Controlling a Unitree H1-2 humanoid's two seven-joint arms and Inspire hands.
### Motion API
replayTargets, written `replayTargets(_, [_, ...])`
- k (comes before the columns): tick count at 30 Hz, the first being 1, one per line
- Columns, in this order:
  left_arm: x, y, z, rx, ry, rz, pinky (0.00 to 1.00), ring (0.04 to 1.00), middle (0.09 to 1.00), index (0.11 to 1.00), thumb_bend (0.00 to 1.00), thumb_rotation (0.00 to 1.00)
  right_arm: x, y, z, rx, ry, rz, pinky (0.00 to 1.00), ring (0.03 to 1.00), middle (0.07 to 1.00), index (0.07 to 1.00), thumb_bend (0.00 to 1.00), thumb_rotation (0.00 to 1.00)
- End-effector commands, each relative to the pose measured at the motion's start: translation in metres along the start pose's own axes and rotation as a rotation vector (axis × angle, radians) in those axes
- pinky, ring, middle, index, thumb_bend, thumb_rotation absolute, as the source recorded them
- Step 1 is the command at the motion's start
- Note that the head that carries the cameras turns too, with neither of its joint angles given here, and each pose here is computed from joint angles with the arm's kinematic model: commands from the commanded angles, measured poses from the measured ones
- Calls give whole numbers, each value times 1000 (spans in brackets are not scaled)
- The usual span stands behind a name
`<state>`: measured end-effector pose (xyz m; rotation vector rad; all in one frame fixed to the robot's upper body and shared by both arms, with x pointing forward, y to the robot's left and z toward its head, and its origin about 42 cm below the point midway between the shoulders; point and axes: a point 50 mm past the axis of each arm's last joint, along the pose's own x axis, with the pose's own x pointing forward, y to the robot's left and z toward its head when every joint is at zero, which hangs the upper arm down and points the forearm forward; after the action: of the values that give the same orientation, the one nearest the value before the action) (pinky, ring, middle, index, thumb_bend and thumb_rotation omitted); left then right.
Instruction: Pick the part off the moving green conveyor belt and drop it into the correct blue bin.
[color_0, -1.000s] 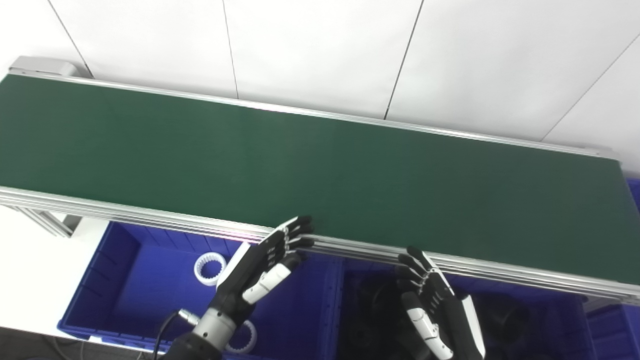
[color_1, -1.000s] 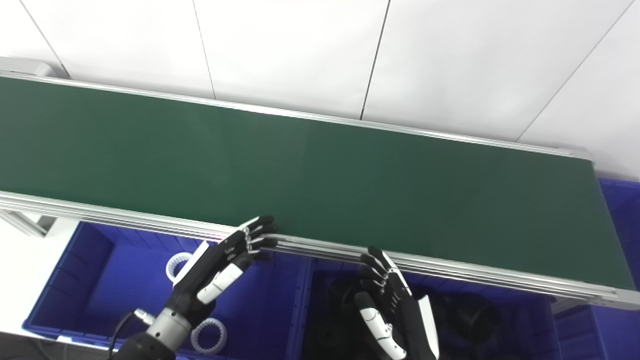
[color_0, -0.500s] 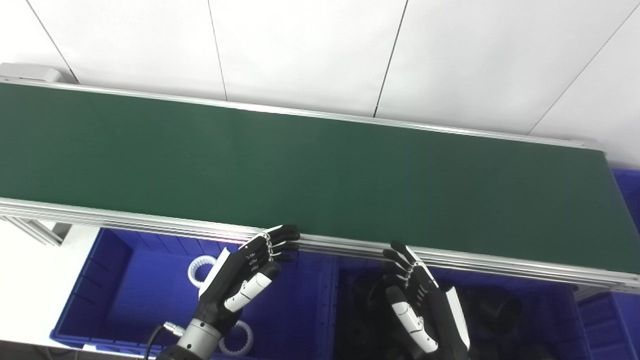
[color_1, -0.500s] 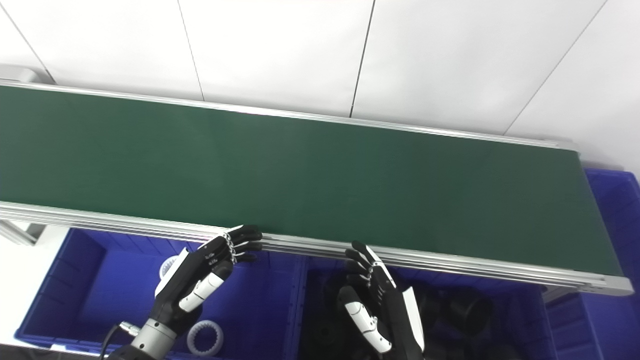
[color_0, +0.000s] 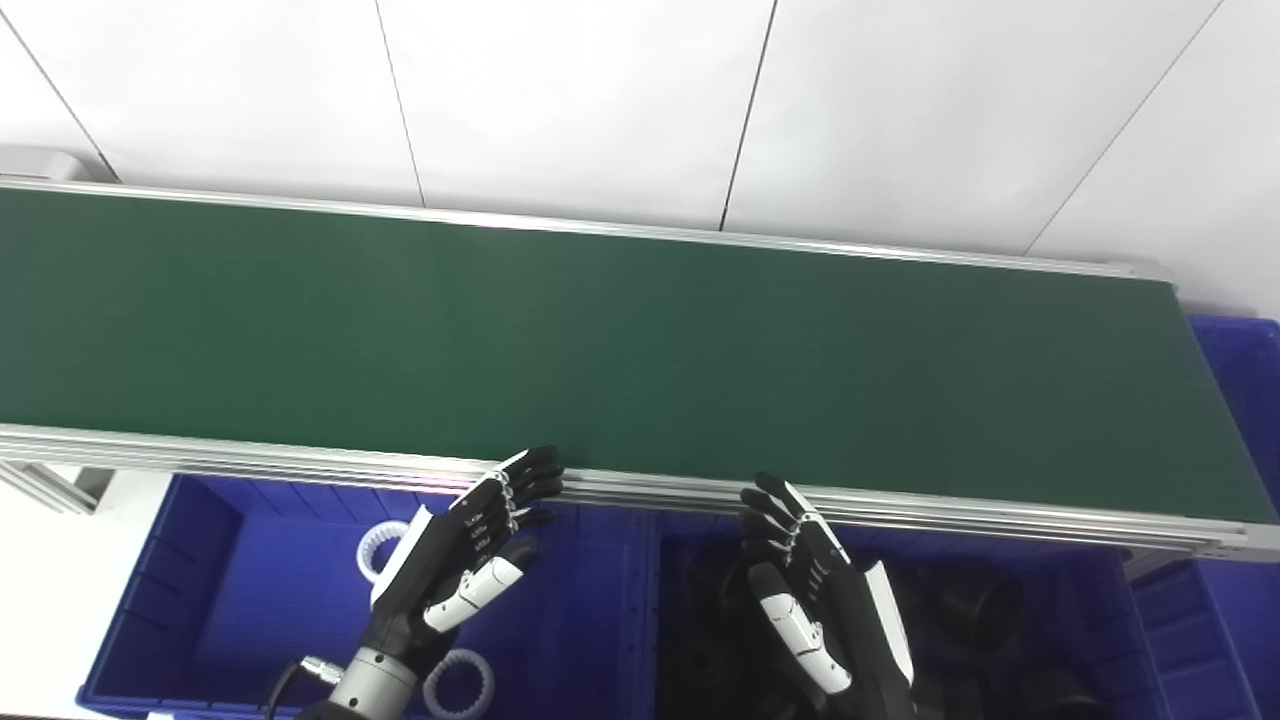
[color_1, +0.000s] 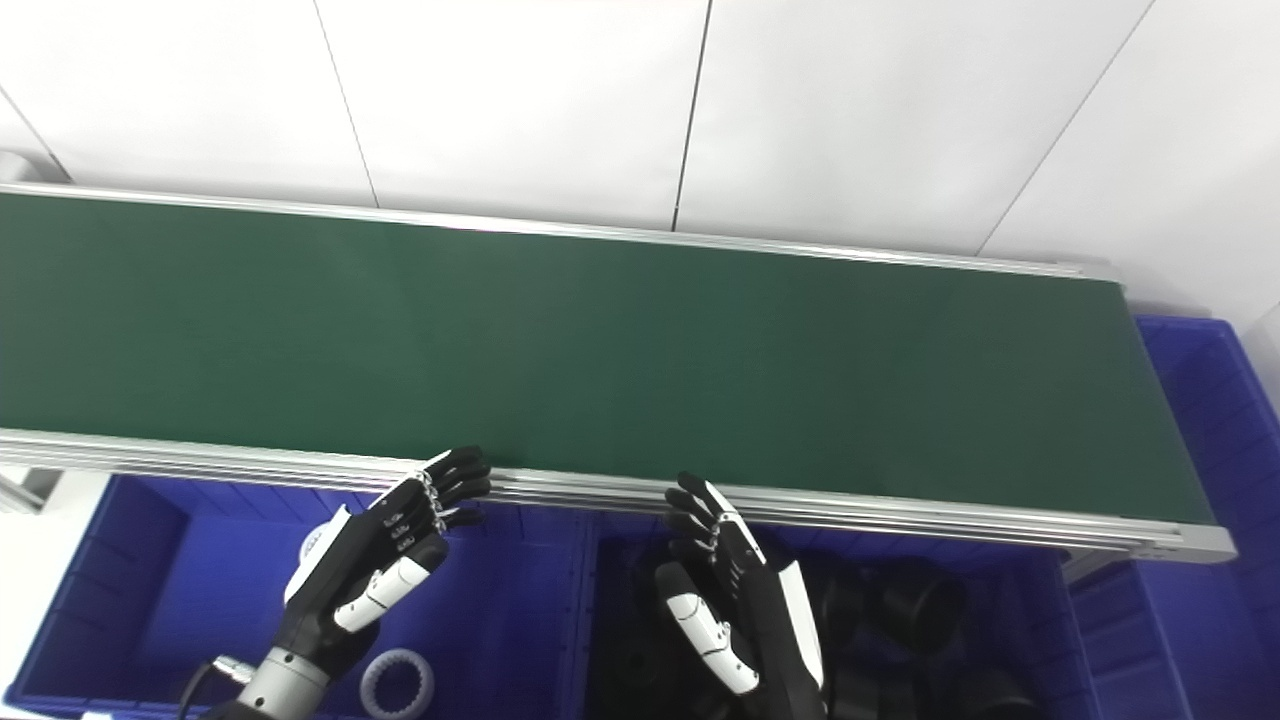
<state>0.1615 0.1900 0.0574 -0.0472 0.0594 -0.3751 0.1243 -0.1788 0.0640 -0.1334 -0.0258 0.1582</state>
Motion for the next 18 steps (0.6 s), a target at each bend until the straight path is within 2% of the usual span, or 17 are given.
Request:
replayTargets(1, [4,2,10,28,-69,-2,780,861,873,869,779,646,2,3,8,8,-59,-15,713,796,842,885,565,751])
replayTargets(12, [3,5,11,44,-67,-6,775,857,863,861,824,642,3,8,8,13,-58,-15,712,796,840,888,558,753])
replayTargets(18, [2,7,11,58,-64,-11,761,841,849,846,792,606,3,10,8,19,-58,-13,713,800,845,892,553,751])
